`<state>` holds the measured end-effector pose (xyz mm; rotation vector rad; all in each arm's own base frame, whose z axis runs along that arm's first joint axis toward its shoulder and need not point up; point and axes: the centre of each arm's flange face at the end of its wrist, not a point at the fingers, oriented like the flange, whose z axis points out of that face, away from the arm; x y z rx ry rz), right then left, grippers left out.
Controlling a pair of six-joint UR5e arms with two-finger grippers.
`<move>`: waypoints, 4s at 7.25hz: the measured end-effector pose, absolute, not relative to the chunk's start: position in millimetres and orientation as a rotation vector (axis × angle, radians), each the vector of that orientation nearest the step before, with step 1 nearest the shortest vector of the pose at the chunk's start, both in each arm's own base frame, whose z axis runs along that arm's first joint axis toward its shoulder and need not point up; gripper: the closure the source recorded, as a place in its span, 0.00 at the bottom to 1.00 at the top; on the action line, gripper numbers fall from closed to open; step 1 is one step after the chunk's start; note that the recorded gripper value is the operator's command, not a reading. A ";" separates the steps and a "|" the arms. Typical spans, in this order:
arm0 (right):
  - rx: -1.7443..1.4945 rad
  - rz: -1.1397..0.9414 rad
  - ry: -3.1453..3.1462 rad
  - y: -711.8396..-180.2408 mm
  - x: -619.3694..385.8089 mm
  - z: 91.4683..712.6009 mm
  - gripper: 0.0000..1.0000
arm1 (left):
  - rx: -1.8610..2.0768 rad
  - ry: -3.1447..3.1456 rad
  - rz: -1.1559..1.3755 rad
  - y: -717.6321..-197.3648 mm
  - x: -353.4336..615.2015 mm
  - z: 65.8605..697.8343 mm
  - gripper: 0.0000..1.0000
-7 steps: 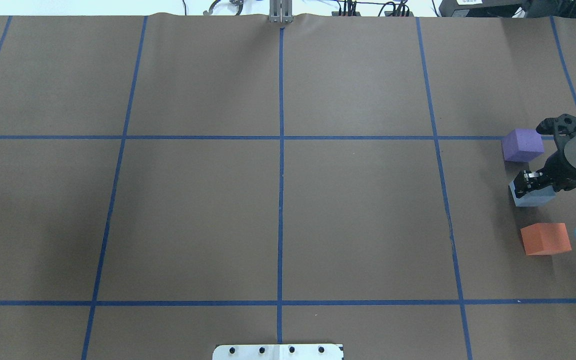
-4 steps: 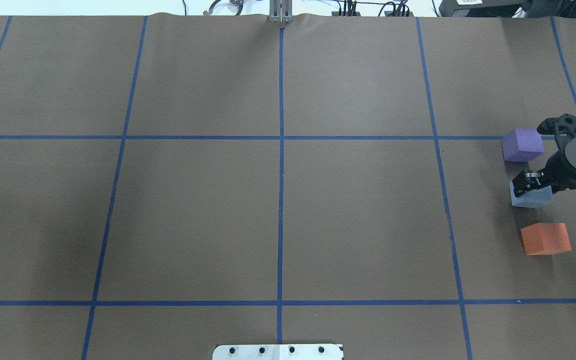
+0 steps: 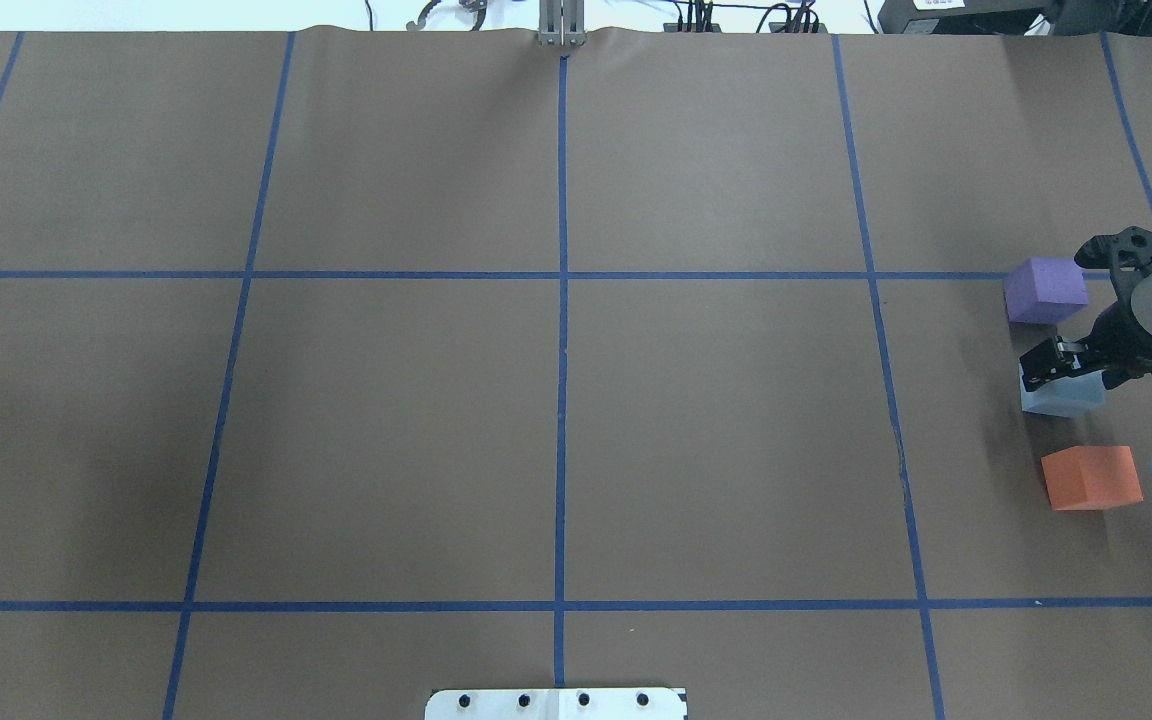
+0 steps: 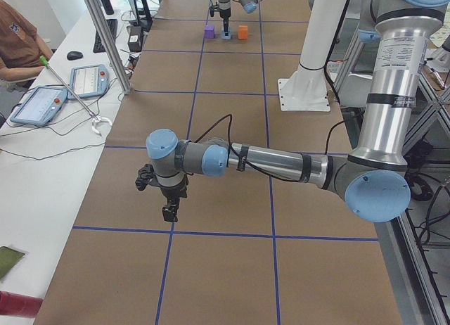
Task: Place blue block between orange and purple blocks
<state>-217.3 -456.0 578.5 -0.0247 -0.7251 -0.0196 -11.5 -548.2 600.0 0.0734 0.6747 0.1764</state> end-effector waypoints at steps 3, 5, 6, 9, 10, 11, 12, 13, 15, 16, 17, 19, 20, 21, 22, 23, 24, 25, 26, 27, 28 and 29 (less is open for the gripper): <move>0.183 0.004 -0.768 -481.0 -116.7 518.7 0.00 | 0.074 0.676 0.178 -548.1 -11.4 599.6 0.00; 0.235 -0.111 -0.715 -496.4 -48.6 518.4 0.00 | 0.072 0.678 0.178 -547.7 -11.3 600.2 0.00; 0.209 -0.160 -0.708 -501.8 -14.9 525.4 0.00 | 0.072 0.679 0.179 -547.2 -11.7 600.8 0.00; 0.134 -0.236 -0.819 -475.4 60.2 603.3 0.00 | 0.099 0.670 0.231 -542.7 -27.5 606.5 0.00; 0.125 -0.244 -0.827 -464.7 71.0 623.3 0.00 | 0.110 0.669 0.241 -539.7 -38.2 609.6 0.00; 0.126 -0.248 -0.827 -464.0 75.1 631.3 0.00 | 0.109 0.672 0.236 -534.0 -45.9 614.9 0.00; 0.135 -0.252 -0.824 -466.0 76.7 634.9 0.00 | 0.103 0.673 0.226 -526.6 -51.8 621.8 0.00; 0.135 -0.250 -0.821 -464.7 77.1 641.9 0.00 | 0.092 0.671 0.218 -519.2 -55.0 629.7 0.00; 0.097 -0.197 -0.811 -463.1 77.4 655.6 0.00 | 0.075 0.669 0.208 -509.2 -56.7 640.0 0.00; 0.085 -0.150 -0.806 -465.9 76.6 652.7 0.00 | 0.073 0.668 0.206 -508.0 -57.0 641.1 0.00; 0.094 -0.133 -0.792 -470.4 75.8 644.8 0.00 | 0.072 0.668 0.204 -507.7 -57.3 641.4 0.00; 0.117 -0.132 -0.755 -472.3 76.7 631.4 0.00 | 0.076 0.669 0.201 -507.6 -58.4 639.1 0.00; 0.123 -0.134 -0.758 -469.0 76.4 628.0 0.00 | 0.078 0.669 0.200 -507.6 -58.9 638.3 0.00; 0.124 -0.134 -0.771 -465.2 75.1 627.5 0.00 | 0.078 0.670 0.200 -507.6 -59.0 638.0 0.00; 0.125 -0.135 -0.784 -463.3 73.9 627.4 0.00 | 0.079 0.670 0.200 -507.6 -59.2 637.8 0.00; 0.125 -0.135 -0.790 -462.9 73.4 627.1 0.00 | 0.079 0.670 0.200 -507.5 -59.2 637.8 0.00; 0.126 -0.135 -0.792 -462.8 73.1 626.8 0.00 | 0.079 0.670 0.199 -507.5 -59.2 637.8 0.00; 0.126 -0.135 -0.793 -462.9 73.0 626.7 0.00 | 0.078 0.670 0.199 -507.5 -59.2 637.9 0.00; 0.127 -0.136 -0.793 -463.1 73.0 626.4 0.00 | 0.077 0.671 0.198 -507.4 -59.2 638.2 0.00; 0.128 -0.136 -0.793 -463.4 73.0 626.0 0.00 | 0.076 0.672 0.197 -507.4 -59.1 638.6 0.00; 0.128 -0.136 -0.793 -463.4 73.0 625.8 0.00 | 0.074 0.673 0.196 -507.3 -58.9 639.2 0.00; 0.128 -0.136 -0.794 -463.5 73.0 625.7 0.00 | 0.073 0.673 0.196 -507.3 -58.5 639.6 0.00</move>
